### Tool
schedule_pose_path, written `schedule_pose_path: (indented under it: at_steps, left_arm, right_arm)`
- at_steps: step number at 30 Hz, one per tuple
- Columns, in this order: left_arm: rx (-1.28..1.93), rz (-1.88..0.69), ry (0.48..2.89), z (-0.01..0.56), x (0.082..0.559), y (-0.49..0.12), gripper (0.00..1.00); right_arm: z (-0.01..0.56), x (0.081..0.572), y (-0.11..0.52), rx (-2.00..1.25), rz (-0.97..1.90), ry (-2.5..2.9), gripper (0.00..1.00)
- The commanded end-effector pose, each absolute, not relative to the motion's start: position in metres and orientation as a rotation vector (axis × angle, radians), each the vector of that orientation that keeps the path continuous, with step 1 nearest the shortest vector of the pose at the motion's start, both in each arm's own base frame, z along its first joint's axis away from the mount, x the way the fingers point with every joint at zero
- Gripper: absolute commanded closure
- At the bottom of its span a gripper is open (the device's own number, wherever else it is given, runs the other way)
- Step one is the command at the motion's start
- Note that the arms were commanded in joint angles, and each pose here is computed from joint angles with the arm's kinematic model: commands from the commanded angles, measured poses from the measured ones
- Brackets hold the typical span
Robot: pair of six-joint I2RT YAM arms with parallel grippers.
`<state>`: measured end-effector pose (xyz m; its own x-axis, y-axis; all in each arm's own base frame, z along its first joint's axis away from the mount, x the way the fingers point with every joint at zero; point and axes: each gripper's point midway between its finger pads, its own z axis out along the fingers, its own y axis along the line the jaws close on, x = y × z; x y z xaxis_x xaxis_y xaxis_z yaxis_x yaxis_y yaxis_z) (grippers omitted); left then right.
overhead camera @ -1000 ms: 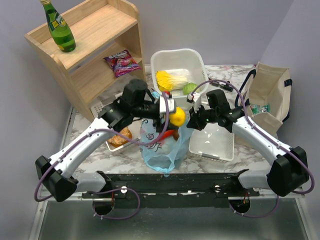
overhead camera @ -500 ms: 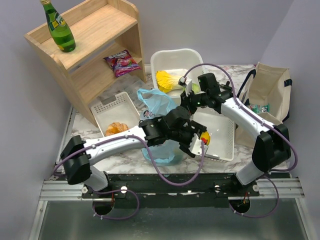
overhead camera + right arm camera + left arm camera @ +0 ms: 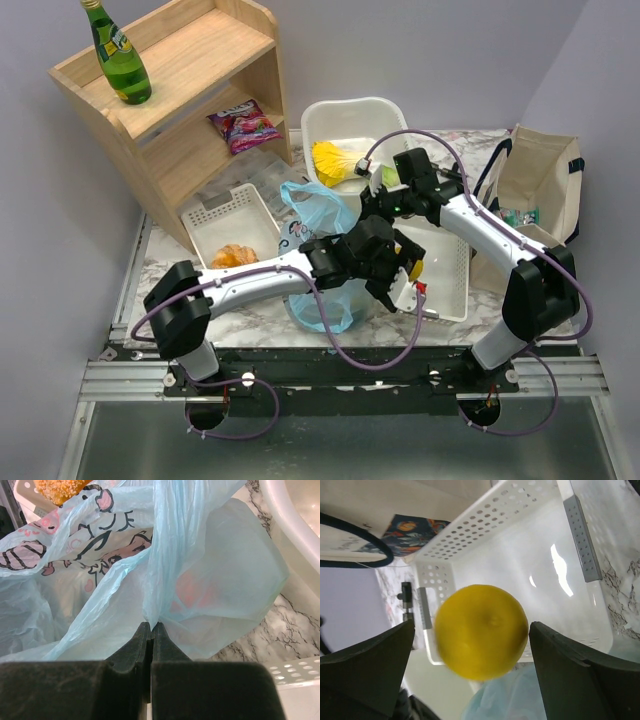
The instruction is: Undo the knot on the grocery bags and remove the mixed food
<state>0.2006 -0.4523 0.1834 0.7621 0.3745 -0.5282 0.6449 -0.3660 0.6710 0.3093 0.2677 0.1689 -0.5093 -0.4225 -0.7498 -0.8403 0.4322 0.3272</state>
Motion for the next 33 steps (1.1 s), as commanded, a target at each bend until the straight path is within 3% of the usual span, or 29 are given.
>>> schedule_pose_path:
  at_steps: [1,9,12,17,20,26,33]
  left_arm:
    - [1.860,-0.440,0.713,0.246,0.180,-0.441,0.01]
    - [1.653,-0.569,0.899,0.296,0.164,-0.378,0.03]
    - [1.592,-0.653,1.053,0.296,0.169,-0.341,0.13]
    - [1.509,-0.622,1.371,0.250,0.207,-0.282,0.45]
    - [1.588,-0.593,1.439,0.213,0.210,-0.269,0.51]
    - [1.729,-0.600,1.504,0.160,0.201,-0.281,0.49]
    - [1.965,-0.602,1.551,0.092,0.177,-0.291,0.16]
  right_arm:
    - [0.165,0.305,0.267,-1.070,0.975,2.116,0.99]
    - [0.171,0.306,0.270,-1.071,0.985,2.088,0.99]
    - [0.175,0.302,0.269,-1.085,0.985,2.057,0.99]
    - [0.181,0.294,0.266,-1.122,0.974,1.982,0.99]
    - [0.178,0.284,0.260,-1.185,0.944,1.932,0.99]
    - [0.167,0.269,0.246,-1.257,0.874,1.898,0.99]
    - [0.166,0.269,0.243,-1.232,0.856,1.913,0.99]
